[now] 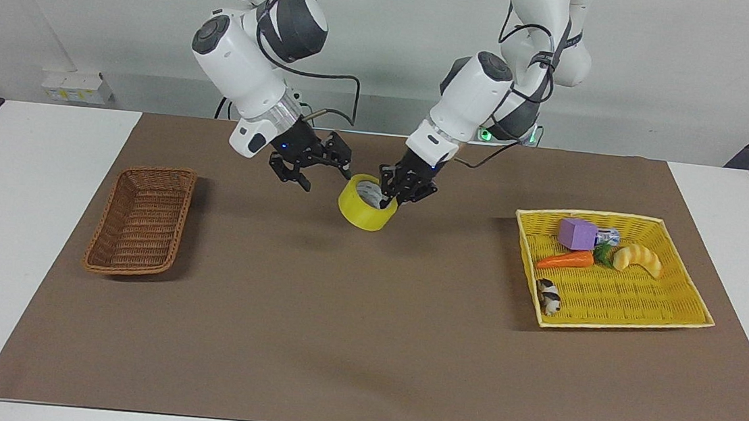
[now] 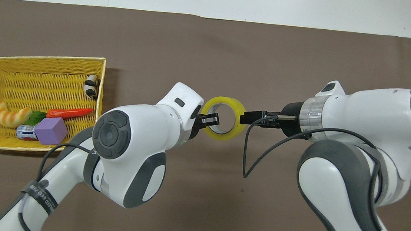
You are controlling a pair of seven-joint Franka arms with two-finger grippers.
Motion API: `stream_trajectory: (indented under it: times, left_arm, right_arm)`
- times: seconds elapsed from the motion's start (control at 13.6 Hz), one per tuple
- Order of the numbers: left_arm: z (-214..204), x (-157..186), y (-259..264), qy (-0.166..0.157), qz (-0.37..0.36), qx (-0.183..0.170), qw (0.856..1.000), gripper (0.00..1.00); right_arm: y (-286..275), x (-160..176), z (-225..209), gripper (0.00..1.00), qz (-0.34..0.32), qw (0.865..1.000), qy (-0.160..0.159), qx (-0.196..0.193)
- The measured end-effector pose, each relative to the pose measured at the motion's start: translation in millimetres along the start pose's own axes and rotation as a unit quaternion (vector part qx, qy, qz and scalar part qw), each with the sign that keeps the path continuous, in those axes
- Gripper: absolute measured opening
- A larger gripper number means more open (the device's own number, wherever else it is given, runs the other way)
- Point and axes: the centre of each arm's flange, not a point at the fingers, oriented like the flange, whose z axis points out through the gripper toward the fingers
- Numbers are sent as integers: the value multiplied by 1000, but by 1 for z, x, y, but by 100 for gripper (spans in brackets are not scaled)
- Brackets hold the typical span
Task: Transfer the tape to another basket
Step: 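Grasp the tape with the right gripper and open the left gripper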
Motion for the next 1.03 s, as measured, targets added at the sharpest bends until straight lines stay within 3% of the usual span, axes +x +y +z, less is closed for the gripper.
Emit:
stream_trajectory:
  times: [0.37,0.44,0.73,0.88,0.95,1.03]
  left_arm:
    - [1,-16,19,0,-14,-11,1000,22]
    - [0,-16,21,1,-16,-13,1000,22]
    - [-3,-15,25,3,-19,-17,1000,22]
    - [-4,-15,27,4,-18,-19,1000,22]
    - [-4,-15,27,4,-18,-19,1000,22]
    - [-4,-15,28,4,-18,-19,1000,22]
  right_arm:
    - [-4,1,26,94,-2,1000,-1,-5]
    - [-3,2,26,88,-1,1000,-1,-5]
    - [2,3,24,41,4,1000,1,-6]
    - [4,3,25,22,6,1000,0,-6]
    - [6,3,26,14,10,1000,-2,-7]
    - [6,3,27,11,19,1000,-5,-7]
